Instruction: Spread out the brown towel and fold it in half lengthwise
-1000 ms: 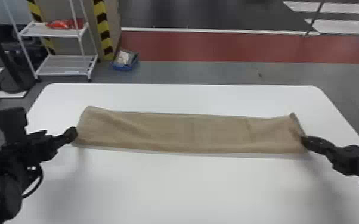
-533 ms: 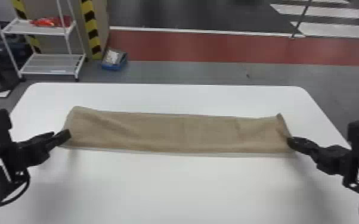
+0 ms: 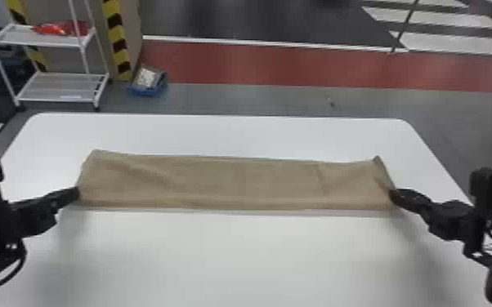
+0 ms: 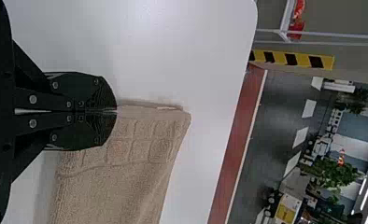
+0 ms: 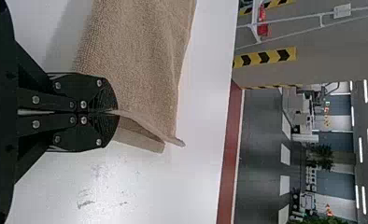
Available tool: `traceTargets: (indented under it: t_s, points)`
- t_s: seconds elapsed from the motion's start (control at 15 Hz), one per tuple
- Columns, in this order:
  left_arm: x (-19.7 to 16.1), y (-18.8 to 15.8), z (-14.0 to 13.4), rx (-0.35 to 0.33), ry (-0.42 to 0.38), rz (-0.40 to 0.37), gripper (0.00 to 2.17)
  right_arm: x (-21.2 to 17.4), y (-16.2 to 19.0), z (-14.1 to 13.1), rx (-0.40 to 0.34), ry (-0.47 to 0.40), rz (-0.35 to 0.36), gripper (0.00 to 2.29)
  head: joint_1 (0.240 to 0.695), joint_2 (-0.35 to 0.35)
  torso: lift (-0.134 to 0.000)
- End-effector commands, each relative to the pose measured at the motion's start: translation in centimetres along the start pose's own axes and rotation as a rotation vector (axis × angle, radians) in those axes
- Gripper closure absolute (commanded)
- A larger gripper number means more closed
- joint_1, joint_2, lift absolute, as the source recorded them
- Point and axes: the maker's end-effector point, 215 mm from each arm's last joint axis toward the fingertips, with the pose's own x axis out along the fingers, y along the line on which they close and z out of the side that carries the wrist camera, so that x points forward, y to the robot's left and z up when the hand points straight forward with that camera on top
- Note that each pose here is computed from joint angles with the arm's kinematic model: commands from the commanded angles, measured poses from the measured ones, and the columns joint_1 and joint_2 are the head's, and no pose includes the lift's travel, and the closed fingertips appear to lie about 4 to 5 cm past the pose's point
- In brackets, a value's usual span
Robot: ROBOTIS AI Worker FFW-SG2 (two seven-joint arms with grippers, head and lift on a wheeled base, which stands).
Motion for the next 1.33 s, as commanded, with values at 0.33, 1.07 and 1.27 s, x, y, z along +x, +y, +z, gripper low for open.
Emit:
traceTargets:
  t_s: [0.33,1.07,1.27]
  points:
    - [-0.7,0.5,-1.7,0.000,0.022,0.012,1.78,-1.4,-2.2,-0.6,-0.033,0.009,-0.026,1.24,0.695,-0.125,-0.122]
    - [-3.7,-0.5,-3.7,0.048,0.079,0.020,1.64,-1.7,-1.5,-2.0,-0.026,0.035,0.002,1.24,0.695,-0.159,-0.122]
    - [-3.3,-1.4,-1.8,0.070,0.014,0.000,0.50,-2.0,-1.5,-1.7,-0.023,0.024,0.010,1.23,0.695,-0.164,-0.122]
